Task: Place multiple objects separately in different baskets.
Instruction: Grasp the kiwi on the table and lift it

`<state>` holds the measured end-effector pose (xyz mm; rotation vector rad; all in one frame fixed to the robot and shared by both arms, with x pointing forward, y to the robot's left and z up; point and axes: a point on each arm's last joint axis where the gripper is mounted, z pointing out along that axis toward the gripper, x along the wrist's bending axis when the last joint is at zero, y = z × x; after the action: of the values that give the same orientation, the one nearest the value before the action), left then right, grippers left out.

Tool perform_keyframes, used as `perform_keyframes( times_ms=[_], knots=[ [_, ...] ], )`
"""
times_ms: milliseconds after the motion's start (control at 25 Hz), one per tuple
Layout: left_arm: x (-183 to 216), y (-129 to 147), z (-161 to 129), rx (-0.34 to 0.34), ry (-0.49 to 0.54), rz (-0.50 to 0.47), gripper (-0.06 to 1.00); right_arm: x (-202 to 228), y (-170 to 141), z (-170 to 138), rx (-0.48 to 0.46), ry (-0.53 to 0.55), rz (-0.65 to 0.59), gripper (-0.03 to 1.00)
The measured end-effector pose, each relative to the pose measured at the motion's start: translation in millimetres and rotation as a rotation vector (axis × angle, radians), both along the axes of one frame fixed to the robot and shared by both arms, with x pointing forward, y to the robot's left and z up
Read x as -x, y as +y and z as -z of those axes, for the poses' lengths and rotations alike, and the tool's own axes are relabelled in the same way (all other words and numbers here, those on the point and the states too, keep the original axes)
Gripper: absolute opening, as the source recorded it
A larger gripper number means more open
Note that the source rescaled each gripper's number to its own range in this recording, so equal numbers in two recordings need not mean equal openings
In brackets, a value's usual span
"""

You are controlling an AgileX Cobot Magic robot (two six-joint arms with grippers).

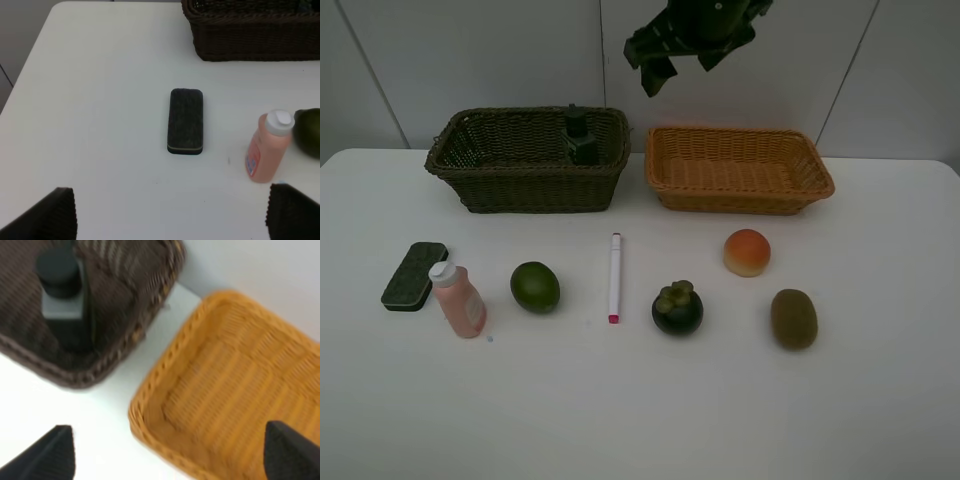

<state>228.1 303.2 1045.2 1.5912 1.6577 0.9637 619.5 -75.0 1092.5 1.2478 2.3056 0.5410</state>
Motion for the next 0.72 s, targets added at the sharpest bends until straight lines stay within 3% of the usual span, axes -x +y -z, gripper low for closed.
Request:
perform_keyframes(
  times_ms=[480, 720],
  knots=[
    [0.0, 0.0, 0.0, 0.000, 0.000, 0.000, 1.00, 56.6, -86.9, 39.8, 0.130, 0.236, 0.140, 0.89],
    [0.0, 0.0, 0.0, 0.000, 0.000, 0.000, 1.00, 80.5, -103.4, 61.9, 0.165, 0.333, 0.177, 0.89]
  ],
)
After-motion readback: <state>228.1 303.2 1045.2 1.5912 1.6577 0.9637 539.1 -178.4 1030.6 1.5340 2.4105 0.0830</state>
